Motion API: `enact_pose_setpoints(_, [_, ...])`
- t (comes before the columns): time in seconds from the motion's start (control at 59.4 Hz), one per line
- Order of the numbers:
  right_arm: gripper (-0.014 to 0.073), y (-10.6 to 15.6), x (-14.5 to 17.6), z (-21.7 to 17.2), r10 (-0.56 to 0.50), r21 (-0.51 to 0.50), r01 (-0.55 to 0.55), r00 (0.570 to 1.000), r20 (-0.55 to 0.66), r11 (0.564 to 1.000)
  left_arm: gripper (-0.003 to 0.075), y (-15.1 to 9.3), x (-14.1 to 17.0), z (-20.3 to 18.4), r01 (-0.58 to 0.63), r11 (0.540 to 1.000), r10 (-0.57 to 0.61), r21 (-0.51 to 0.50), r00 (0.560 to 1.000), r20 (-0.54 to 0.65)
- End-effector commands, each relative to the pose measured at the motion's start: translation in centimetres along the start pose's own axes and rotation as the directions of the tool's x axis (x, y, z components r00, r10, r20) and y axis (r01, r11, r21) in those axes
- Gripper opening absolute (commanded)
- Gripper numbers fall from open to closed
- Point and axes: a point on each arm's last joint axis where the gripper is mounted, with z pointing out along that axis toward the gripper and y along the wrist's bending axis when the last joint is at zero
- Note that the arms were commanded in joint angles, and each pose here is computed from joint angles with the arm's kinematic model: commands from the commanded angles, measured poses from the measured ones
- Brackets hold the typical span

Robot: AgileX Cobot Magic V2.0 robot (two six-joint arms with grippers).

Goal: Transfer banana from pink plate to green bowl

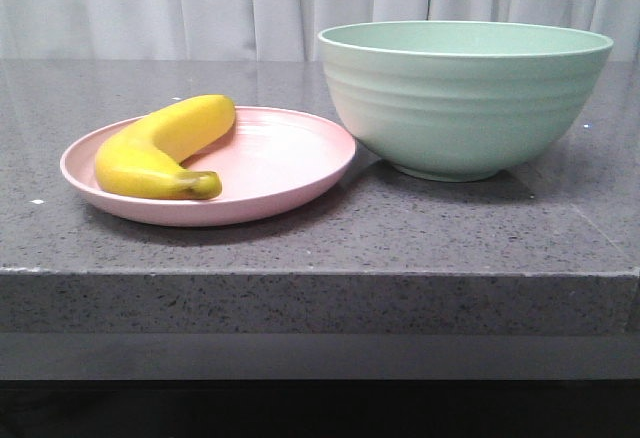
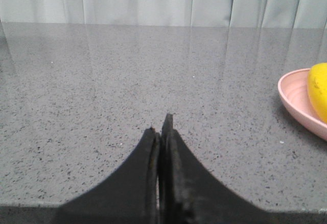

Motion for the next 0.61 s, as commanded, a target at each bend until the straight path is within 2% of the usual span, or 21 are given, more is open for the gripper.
enact_pose_setpoints(0.0, [-0.0087, 0.6, -3.2, -0.9, -0.067, -0.010, 0.069, 0.990, 0.124, 0.998, -0.0020, 0.0, -3.2, -0.8, 0.016, 1.000, -0.015, -0.004, 0.985, 0.171])
enact_pose_setpoints(0.101, [-0.0087, 1.3, -6.1, -1.6, -0.153, 0.004, 0.153, 0.981, 0.117, 0.988, -0.0020, 0.0, -6.4, -1.4, 0.014, 1.000, -0.014, 0.003, 0.982, 0.189])
enact_pose_setpoints(0.185, [-0.0087, 1.8, -8.6, -1.8, -0.214, 0.015, 0.214, 0.974, 0.071, 0.977, -0.0020, -0.1, -9.1, -1.5, 0.005, 1.000, -0.006, 0.007, 0.987, 0.160])
enact_pose_setpoints(0.37, [-0.0087, 3.0, -13.9, -0.9, -0.325, 0.008, 0.325, 0.945, 0.042, 0.946, -0.0020, 0.0, -13.7, 0.4, -0.017, 1.000, 0.017, 0.000, 0.994, 0.112])
enact_pose_setpoints(0.589, [-0.0087, 4.2, -16.3, 0.6, -0.270, -0.090, 0.270, 0.963, 0.012, 0.959, -0.0020, 0.0, -15.2, 2.1, -0.016, 1.000, 0.016, 0.000, 0.997, 0.081])
